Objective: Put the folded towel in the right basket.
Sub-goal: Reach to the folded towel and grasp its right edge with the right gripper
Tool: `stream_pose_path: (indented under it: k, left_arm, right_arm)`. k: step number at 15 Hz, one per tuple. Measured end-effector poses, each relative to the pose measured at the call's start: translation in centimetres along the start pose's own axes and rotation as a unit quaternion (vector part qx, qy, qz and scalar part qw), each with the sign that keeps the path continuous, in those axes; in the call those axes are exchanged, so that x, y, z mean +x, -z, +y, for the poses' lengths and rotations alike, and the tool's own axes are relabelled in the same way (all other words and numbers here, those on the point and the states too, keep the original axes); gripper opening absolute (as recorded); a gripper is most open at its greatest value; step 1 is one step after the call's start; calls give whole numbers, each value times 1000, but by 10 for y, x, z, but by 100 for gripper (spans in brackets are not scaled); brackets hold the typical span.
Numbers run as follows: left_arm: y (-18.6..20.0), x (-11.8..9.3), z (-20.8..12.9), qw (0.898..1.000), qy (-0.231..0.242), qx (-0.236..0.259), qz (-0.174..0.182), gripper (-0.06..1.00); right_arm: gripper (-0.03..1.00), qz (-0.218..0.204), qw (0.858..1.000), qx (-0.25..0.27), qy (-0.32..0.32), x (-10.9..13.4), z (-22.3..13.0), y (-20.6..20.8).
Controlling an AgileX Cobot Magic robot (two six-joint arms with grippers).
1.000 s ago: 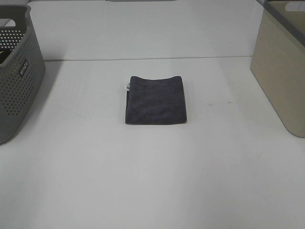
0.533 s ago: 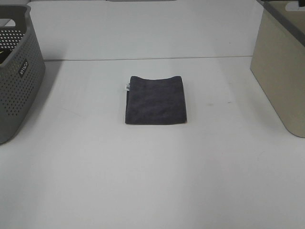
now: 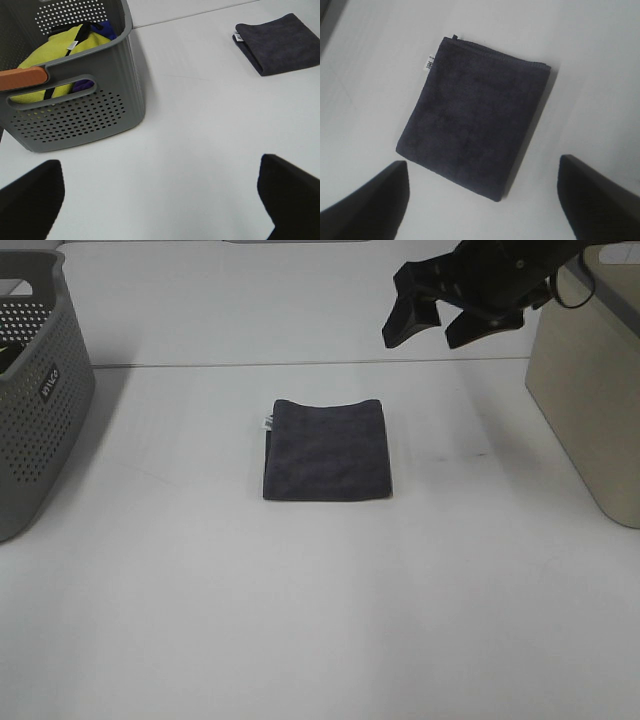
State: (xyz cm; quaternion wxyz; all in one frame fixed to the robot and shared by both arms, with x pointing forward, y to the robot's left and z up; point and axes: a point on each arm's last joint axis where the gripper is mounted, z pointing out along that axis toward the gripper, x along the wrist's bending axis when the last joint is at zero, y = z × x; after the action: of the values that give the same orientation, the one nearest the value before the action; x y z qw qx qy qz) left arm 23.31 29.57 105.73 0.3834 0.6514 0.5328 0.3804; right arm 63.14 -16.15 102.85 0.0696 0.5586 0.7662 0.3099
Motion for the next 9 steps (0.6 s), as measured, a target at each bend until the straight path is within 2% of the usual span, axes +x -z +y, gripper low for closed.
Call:
stream_pose_path:
  k: [1, 5, 9]
  left_arm:
    - [0, 0, 0, 1000, 0, 0, 0, 99]
    - [0, 0, 0, 1000, 0, 0, 0, 99]
    - [0, 0, 0, 1000, 0, 0, 0, 99]
  right_arm:
    - [75, 6, 1000, 16, -20, -3, 4, -15]
    - [75, 30, 995, 94, -29, -13, 16, -67]
    - [75, 62, 984, 156, -60, -38, 14, -111]
